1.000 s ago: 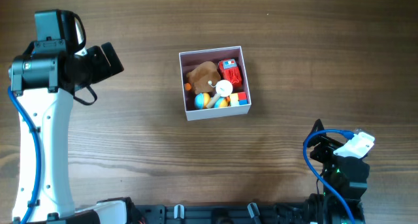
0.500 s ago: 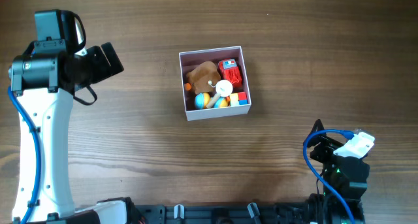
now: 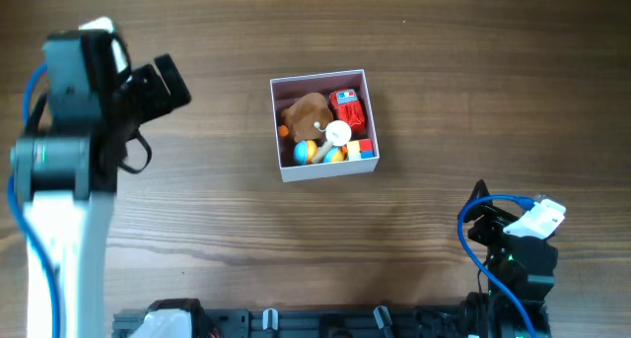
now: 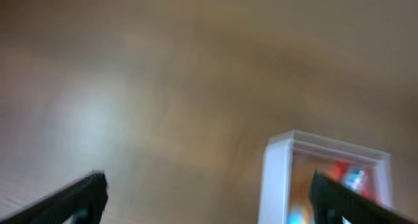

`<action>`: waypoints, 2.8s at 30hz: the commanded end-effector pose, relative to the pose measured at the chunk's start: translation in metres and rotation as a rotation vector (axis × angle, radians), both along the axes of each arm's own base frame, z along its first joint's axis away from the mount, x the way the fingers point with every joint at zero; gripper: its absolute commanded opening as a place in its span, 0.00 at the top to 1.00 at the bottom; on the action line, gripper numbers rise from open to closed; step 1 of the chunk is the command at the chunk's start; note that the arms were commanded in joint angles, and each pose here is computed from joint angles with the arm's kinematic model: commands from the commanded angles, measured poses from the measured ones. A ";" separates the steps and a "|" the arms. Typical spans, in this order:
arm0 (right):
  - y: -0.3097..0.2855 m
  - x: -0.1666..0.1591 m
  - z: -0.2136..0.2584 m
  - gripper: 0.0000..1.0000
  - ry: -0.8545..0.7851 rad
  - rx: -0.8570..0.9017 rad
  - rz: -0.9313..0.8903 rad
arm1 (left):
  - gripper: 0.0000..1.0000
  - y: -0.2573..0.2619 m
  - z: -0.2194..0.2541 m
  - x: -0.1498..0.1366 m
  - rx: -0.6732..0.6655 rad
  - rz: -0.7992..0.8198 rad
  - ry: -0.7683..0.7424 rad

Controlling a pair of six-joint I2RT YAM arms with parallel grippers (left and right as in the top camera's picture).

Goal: Pack container

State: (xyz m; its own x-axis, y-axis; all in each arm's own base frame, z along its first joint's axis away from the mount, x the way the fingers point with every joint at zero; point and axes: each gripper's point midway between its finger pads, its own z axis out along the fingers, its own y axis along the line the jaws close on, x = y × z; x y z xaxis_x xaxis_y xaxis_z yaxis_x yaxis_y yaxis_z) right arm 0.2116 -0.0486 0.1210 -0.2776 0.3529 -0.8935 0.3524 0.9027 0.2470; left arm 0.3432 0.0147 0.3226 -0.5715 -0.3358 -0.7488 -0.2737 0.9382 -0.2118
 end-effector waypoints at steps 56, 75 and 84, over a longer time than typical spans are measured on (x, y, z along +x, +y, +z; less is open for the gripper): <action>0.002 0.001 0.001 0.00 -0.012 -0.009 0.017 | 0.00 -0.021 -0.183 -0.111 -0.031 -0.094 -0.435; 0.002 0.001 0.001 0.00 -0.012 -0.009 0.017 | 0.00 -0.021 -0.183 -0.111 -0.031 -0.094 -0.435; 0.002 0.001 0.001 0.00 -0.012 -0.009 0.017 | 0.00 -0.021 -0.183 -0.112 -0.031 -0.094 -0.434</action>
State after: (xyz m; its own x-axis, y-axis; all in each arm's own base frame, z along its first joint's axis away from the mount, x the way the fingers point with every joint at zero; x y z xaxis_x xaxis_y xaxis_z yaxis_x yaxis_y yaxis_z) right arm 0.2123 -0.0468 0.1221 -0.2747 0.3531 -0.8944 0.3413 0.9054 0.2526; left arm 0.2314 -0.0031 0.1407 -0.2362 -0.3228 -0.9165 -0.0852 0.9465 -0.3114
